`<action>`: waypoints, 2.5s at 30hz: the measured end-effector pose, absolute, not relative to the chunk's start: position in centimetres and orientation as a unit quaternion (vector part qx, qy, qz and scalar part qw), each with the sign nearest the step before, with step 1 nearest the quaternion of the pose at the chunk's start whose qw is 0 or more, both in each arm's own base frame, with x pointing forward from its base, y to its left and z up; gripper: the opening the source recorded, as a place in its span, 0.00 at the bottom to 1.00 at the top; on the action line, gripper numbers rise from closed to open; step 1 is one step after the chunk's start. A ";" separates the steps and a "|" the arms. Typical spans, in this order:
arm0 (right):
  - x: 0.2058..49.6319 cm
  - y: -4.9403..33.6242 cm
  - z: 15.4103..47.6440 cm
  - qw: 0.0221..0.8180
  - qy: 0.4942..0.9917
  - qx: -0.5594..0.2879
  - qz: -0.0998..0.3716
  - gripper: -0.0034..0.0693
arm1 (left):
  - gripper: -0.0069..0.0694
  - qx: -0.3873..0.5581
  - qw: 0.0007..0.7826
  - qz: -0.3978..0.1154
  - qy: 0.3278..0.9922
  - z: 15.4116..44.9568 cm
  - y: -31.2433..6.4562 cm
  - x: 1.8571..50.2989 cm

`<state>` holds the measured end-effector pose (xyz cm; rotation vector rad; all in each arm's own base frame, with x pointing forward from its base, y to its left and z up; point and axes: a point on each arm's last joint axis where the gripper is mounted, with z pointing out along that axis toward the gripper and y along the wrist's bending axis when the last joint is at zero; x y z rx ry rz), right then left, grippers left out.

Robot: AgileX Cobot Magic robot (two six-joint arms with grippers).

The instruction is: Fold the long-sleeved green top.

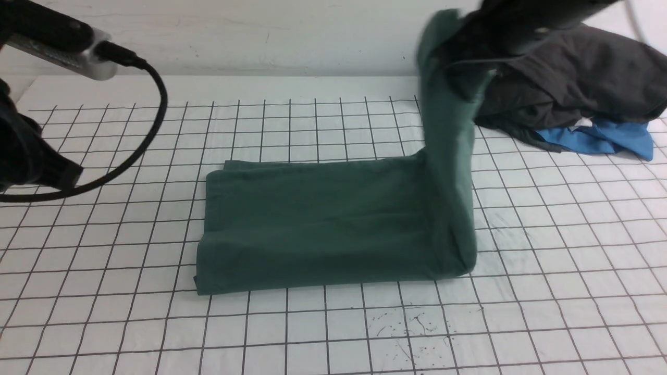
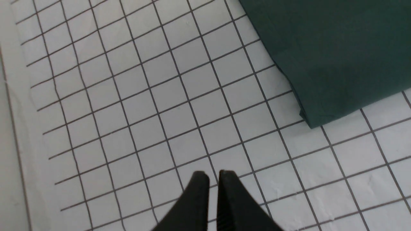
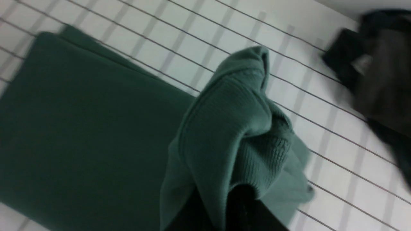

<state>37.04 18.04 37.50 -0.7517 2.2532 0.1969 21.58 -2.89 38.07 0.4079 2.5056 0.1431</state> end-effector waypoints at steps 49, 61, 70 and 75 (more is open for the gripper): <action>35.6 39.6 19.0 0.145 0.864 -0.443 0.192 0.04 | 0.12 0.148 0.289 0.017 0.946 36.7 -3.1 19.1; 38.8 35.2 28.1 0.248 0.865 -0.396 0.184 0.41 | 0.12 0.146 0.322 0.015 0.935 37.8 -2.8 17.9; 32.1 26.3 40.5 0.328 0.853 -0.390 0.117 0.19 | 0.12 0.140 0.385 0.007 0.912 37.6 -1.6 10.2; 25.9 20.8 41.7 0.317 0.862 -0.386 0.090 0.05 | 0.12 0.134 0.408 0.000 0.903 33.2 -0.9 6.3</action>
